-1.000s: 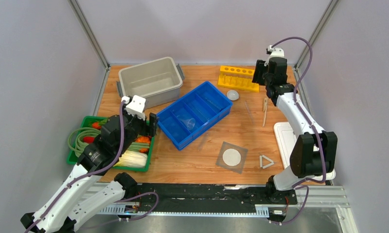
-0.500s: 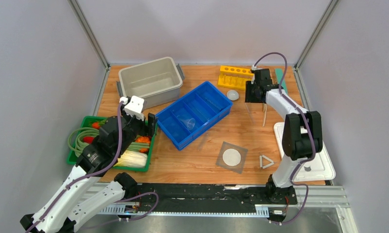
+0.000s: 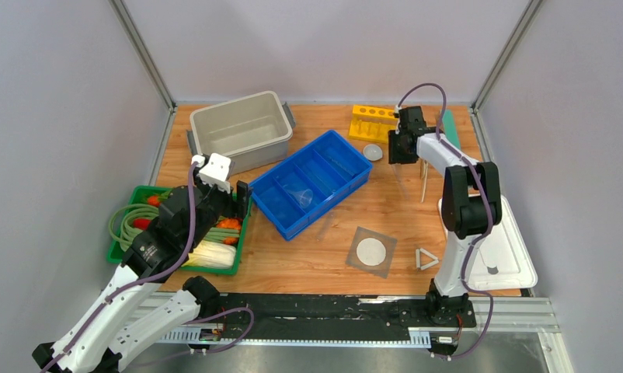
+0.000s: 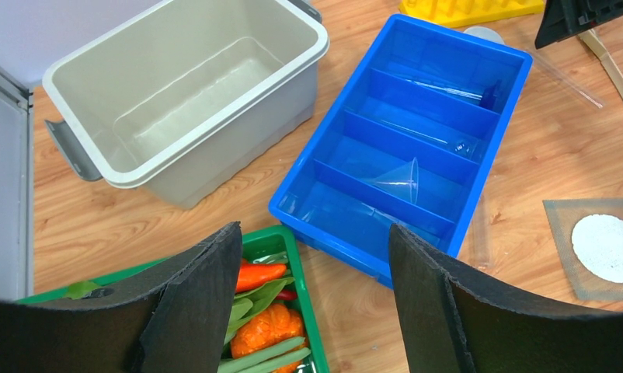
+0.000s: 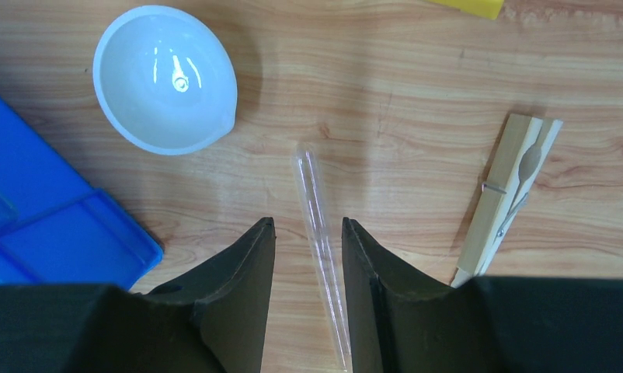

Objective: Organize the chemistry lab equipment

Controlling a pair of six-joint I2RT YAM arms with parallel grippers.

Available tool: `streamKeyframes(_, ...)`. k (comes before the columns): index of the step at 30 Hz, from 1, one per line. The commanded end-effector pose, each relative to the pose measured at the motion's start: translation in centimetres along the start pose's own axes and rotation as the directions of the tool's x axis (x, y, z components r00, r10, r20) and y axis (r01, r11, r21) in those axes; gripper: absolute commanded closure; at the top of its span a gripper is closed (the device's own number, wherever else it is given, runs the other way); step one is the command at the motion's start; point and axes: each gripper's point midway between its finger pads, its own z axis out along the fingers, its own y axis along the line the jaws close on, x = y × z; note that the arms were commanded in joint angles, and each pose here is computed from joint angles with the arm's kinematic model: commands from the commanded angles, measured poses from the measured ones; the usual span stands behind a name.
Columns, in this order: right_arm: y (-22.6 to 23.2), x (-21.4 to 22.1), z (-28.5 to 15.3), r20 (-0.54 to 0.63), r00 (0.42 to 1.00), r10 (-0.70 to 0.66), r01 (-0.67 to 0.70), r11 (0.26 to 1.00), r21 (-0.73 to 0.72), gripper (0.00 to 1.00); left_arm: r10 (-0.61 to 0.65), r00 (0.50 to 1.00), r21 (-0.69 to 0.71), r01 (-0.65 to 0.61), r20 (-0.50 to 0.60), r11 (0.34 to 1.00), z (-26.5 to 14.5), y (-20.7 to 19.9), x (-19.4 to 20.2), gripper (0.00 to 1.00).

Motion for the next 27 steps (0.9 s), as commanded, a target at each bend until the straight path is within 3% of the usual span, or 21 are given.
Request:
streamKeyframes(1, 0.0, -1.0, 0.9, 0.007, 1.0, -0.017, 0.017, 1.0, 0.022, 0.61, 0.007, 0.999, -0.008, -0.007, 0.032, 1.0, -0.1, 0.2, -1.0, 0.23)
streamKeyframes(10, -0.3, 0.5, 3.1, -0.054, 0.998, -0.018, 0.021, 0.999, 0.05, 0.63, 0.009, 1.0, -0.01, -0.009, 0.03, 1.0, 0.0, 0.2, -1.0, 0.23)
streamKeyframes(16, -0.8, 1.0, 3.4, -0.063, 0.998, -0.015, 0.02, 0.997, 0.07, 0.72, 0.009, 1.0, -0.008, -0.009, 0.03, 1.0, 0.0, 0.2, -1.0, 0.24)
streamKeyframes(27, 0.1, -1.7, -2.7, 0.075, 0.997, 0.014, -0.017, 0.999, 0.035, 0.81, -0.045, 0.999, 0.111, 0.042, 0.026, 0.993, -0.1, -2.1, -2.0, 0.24)
